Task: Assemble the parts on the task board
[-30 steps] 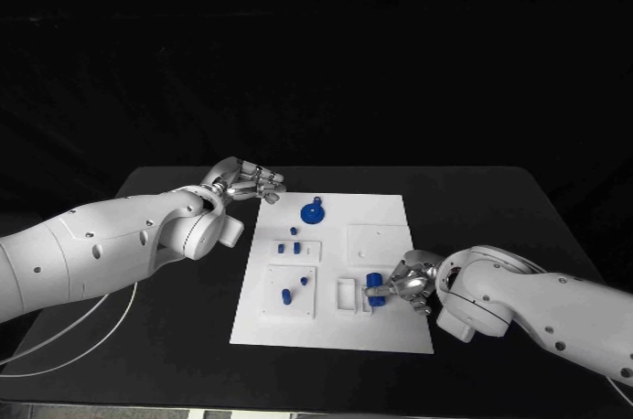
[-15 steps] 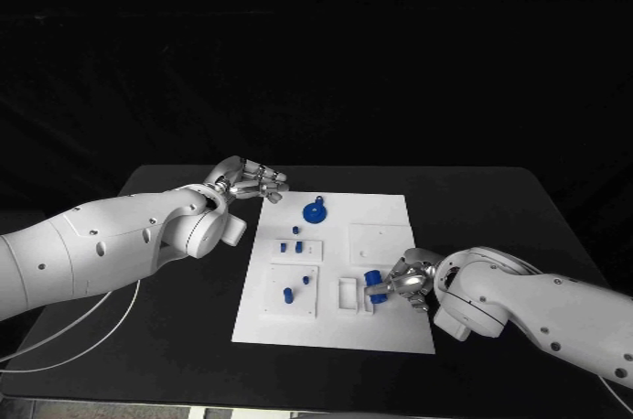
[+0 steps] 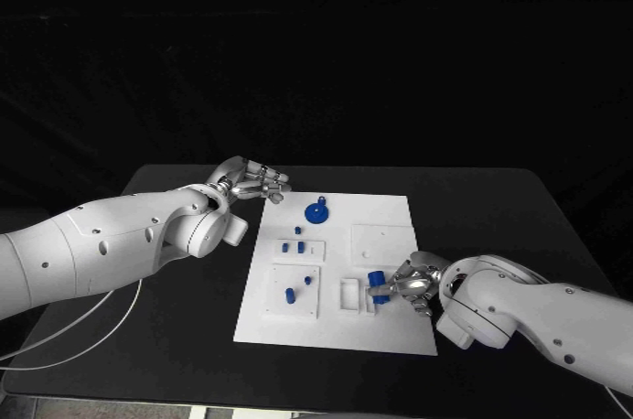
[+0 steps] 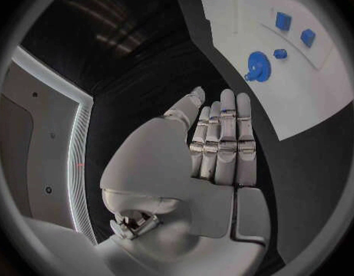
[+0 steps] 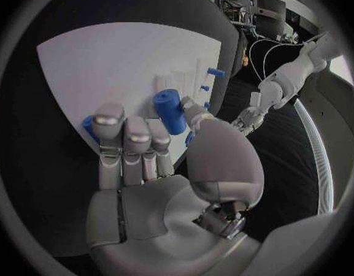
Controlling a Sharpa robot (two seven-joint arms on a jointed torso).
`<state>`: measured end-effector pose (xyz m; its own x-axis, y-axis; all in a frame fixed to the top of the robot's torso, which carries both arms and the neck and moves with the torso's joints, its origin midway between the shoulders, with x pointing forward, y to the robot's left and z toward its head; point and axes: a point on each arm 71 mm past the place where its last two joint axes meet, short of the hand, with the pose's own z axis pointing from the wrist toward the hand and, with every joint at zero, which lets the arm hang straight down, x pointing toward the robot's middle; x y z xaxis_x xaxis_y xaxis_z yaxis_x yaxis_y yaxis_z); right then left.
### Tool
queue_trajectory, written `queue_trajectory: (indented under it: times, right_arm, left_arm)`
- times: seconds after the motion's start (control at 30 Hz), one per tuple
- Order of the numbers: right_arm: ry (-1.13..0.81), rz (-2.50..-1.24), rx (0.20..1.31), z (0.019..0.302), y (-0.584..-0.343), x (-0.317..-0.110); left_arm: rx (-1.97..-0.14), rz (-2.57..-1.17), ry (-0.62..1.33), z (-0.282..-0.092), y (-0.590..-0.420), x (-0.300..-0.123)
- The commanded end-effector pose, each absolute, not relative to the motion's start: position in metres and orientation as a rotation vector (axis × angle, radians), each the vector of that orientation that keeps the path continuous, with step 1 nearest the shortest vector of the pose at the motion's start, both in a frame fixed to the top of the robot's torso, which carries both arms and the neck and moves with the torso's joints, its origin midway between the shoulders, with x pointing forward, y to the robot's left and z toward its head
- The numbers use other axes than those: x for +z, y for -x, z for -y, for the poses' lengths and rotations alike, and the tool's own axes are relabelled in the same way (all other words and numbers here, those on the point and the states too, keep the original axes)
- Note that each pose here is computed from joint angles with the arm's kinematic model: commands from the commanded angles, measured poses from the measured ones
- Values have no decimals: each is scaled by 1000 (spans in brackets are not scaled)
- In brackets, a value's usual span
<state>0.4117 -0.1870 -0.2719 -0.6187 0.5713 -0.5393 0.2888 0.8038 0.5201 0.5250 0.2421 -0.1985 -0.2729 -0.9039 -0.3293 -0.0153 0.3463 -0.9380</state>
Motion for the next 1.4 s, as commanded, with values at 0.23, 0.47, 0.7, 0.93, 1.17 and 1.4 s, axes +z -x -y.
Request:
queue_trajectory:
  times: [0.23, 0.47, 0.7, 0.93, 1.17, 1.4]
  right_arm:
    - [-649, -2275, 513, 181, -408, -265]
    - [-638, -2291, 535, 171, -406, -264]
    - [-614, -2321, 550, 161, -405, -265]
    - [-601, -2346, 547, 154, -406, -270]
    - [-586, -2367, 544, 148, -405, -276]
    - [-579, -2371, 542, 145, -405, -279]
  left_arm:
    - [-1121, -1604, 846, -239, -524, -198]
    - [-1122, -1605, 846, -239, -523, -198]
    - [-1123, -1607, 847, -239, -523, -198]
    - [-1125, -1610, 847, -239, -522, -198]
    - [-1125, -1612, 847, -239, -522, -198]
    - [-1126, -1613, 848, -239, -522, -198]
